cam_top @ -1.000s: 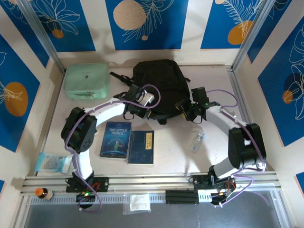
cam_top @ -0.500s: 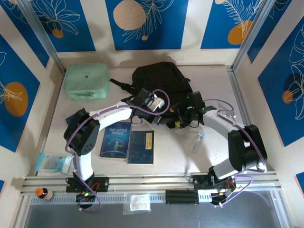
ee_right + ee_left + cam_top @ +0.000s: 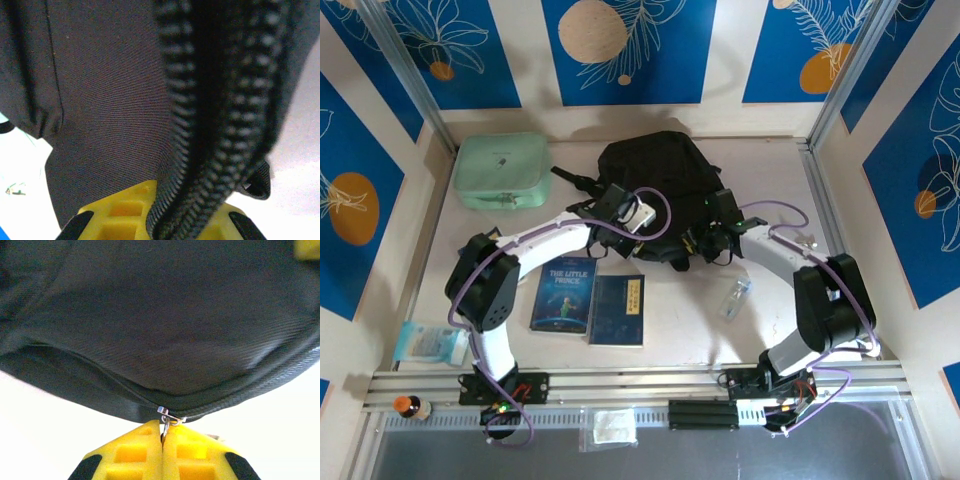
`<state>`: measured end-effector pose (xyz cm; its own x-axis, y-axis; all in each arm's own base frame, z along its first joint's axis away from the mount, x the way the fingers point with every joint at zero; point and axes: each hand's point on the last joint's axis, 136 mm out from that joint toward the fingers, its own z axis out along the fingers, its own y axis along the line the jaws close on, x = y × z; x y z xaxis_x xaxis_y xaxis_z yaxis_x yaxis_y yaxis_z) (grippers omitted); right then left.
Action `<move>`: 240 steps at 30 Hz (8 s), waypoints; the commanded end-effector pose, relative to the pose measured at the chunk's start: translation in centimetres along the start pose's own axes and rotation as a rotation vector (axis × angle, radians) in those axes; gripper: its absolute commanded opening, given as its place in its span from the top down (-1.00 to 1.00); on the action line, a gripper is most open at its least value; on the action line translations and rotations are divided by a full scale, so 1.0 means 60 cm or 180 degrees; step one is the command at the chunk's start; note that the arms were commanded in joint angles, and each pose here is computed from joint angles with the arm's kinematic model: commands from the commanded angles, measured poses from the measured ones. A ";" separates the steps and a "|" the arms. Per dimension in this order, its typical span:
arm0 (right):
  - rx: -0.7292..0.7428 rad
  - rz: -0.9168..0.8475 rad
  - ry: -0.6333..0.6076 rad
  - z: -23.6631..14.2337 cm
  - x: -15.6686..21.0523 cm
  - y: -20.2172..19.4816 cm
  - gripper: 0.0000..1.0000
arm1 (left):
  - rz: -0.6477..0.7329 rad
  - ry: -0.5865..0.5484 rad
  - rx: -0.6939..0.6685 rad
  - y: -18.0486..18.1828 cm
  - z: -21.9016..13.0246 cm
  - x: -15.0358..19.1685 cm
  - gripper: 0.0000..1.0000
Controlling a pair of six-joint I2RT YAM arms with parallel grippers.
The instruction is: Pack books, pencil case, and school supplies into a backpack
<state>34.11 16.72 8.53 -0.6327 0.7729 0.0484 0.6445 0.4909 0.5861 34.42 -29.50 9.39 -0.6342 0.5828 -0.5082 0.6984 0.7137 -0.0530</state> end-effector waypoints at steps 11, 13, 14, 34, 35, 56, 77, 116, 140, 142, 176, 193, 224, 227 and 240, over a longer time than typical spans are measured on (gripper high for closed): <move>-0.0059 -0.0172 -0.0309 -0.053 -0.030 0.014 0.87 | -0.0264 0.0307 -0.0642 0.185 0.019 0.016 1.00; -0.0118 -0.0178 -0.0282 -0.053 -0.028 0.020 0.87 | -0.0356 0.0278 -0.0678 0.208 0.025 0.010 1.00; -0.0160 -0.0186 -0.0248 -0.051 -0.026 0.025 0.87 | -0.0450 0.0287 -0.0712 0.219 0.029 0.010 1.00; -0.0447 -0.0360 0.0355 0.036 0.048 0.109 0.79 | -0.1405 -0.0214 -0.0986 0.282 -0.075 -0.029 -0.19; -0.0472 -0.0401 0.0386 0.043 0.054 0.118 0.78 | -0.1498 -0.0262 -0.1003 0.283 -0.087 -0.024 -0.24; 0.0558 -0.3219 0.0494 0.005 0.203 0.016 -0.45 | -0.2289 -0.0901 -0.0777 0.243 -0.193 0.040 -0.87; 0.1941 -0.3819 0.0345 0.058 0.196 -0.147 -0.66 | -0.2397 -0.0876 -0.0467 0.223 -0.181 0.049 -1.00; 0.1089 -0.1982 0.0682 0.034 0.142 -0.183 0.55 | -0.2309 0.0414 0.0874 -0.105 0.030 0.156 0.20; 0.1096 -0.1850 0.0794 0.049 0.147 -0.193 0.64 | -0.2295 0.0073 0.1958 -0.175 0.007 0.117 0.38; 0.1053 -0.1861 0.0799 0.048 0.149 -0.194 0.64 | -0.2267 -0.0021 0.2079 -0.181 -0.009 0.115 0.39; -0.0848 -0.1785 -0.0228 -0.127 0.052 0.033 -0.51 | -0.1854 -0.1449 0.1540 -0.085 -0.203 -0.058 1.00; -0.2216 -0.0833 0.0485 -0.149 0.107 0.199 -0.78 | -0.3430 -0.2681 0.2098 0.079 -0.251 -0.243 1.00; -0.2533 -0.1208 -0.0381 -0.135 0.052 0.279 0.81 | -0.3759 -0.2265 0.1886 0.091 -0.178 -0.183 -0.20; -0.2293 -0.1341 -0.0542 -0.147 0.028 0.254 0.86 | -0.3321 -0.1996 0.1393 0.093 -0.140 -0.150 -0.40; -0.1312 -0.1758 -0.0819 -0.203 -0.054 0.150 0.89 | -0.2150 -0.1270 0.0646 0.102 -0.033 -0.142 -0.48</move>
<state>37.41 14.86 22.55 -0.6422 0.6181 -0.4533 0.0443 0.6203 0.7831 43.69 -28.20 16.06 -0.7868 -0.2786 -0.5507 0.1984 0.7307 -0.6532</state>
